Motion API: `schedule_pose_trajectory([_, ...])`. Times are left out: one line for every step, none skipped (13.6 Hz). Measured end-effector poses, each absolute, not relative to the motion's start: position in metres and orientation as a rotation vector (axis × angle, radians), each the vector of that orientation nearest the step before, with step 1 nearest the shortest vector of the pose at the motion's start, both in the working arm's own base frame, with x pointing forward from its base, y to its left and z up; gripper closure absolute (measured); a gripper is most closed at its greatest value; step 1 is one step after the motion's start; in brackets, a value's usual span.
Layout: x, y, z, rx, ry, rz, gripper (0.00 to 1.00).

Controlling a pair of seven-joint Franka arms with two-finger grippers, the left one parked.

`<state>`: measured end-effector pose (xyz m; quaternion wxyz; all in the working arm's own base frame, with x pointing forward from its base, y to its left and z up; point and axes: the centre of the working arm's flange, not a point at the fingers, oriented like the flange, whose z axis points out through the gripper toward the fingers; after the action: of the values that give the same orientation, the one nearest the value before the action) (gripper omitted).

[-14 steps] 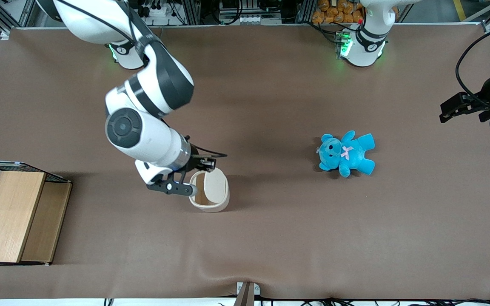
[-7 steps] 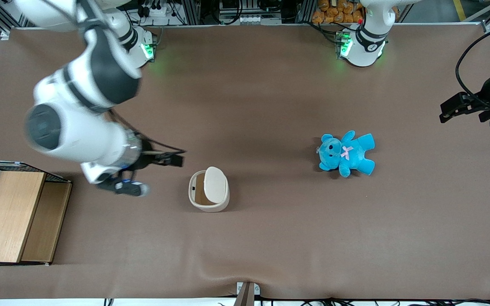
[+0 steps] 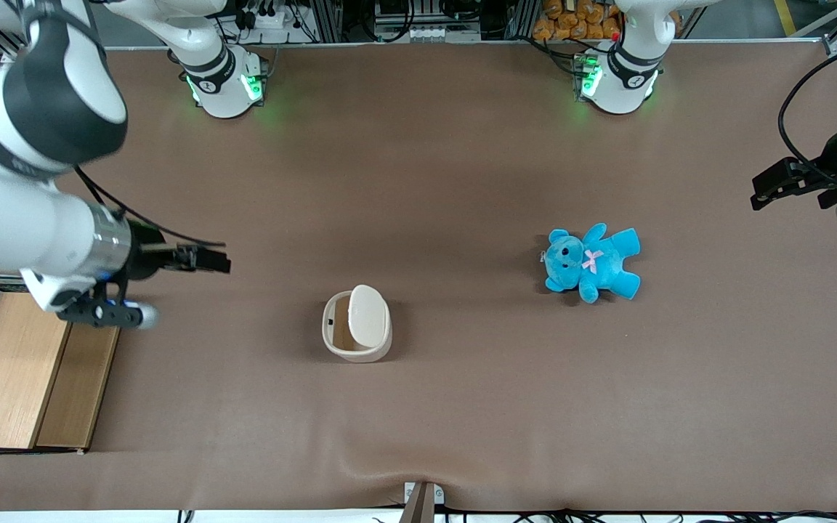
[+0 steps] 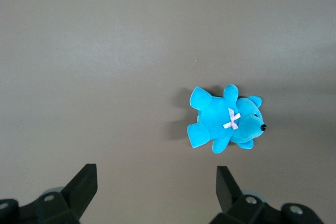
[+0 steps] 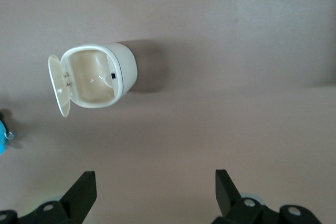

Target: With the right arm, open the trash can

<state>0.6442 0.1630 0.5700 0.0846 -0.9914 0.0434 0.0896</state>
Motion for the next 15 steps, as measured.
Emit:
schedule_pose_trajectory([0.634, 0.155, 0.589, -2.978, 0.123, 0.240, 0.00])
schedule_pose_trajectory([0.623, 0.143, 0.605, -2.998, 0.124, 0.214, 0.00])
schedule_pose_trajectory([0.609, 0.128, 0.620, -3.015, 0.109, 0.191, 0.00])
schedule_pose_trajectory([0.597, 0.114, 0.631, -3.027, 0.093, 0.176, 0.00])
schedule_pose_trajectory([0.585, 0.100, 0.638, -3.036, 0.099, 0.170, 0.00])
schedule_pose_trajectory([0.573, 0.088, 0.642, -3.042, 0.111, 0.171, 0.00])
schedule_pose_trajectory([0.562, 0.080, 0.645, -3.046, 0.125, 0.172, 0.00])
schedule_pose_trajectory([0.551, 0.075, 0.648, -3.047, 0.137, 0.165, 0.00])
schedule_pose_trajectory([0.541, 0.072, 0.650, -3.048, 0.147, 0.157, 0.00])
schedule_pose_trajectory([0.533, 0.069, 0.653, -3.050, 0.153, 0.147, 0.00])
schedule_pose_trajectory([0.530, 0.067, 0.655, -3.054, 0.158, 0.134, 0.00])
schedule_pose_trajectory([0.529, 0.065, 0.656, -3.060, 0.158, 0.118, 0.00])
schedule_pose_trajectory([0.530, 0.061, 0.657, -3.075, 0.142, 0.101, 0.00])
schedule_pose_trajectory([0.531, 0.057, 0.657, -3.091, 0.119, 0.092, 0.00])
schedule_pose_trajectory([0.532, 0.056, 0.657, -3.099, 0.106, 0.088, 0.00])
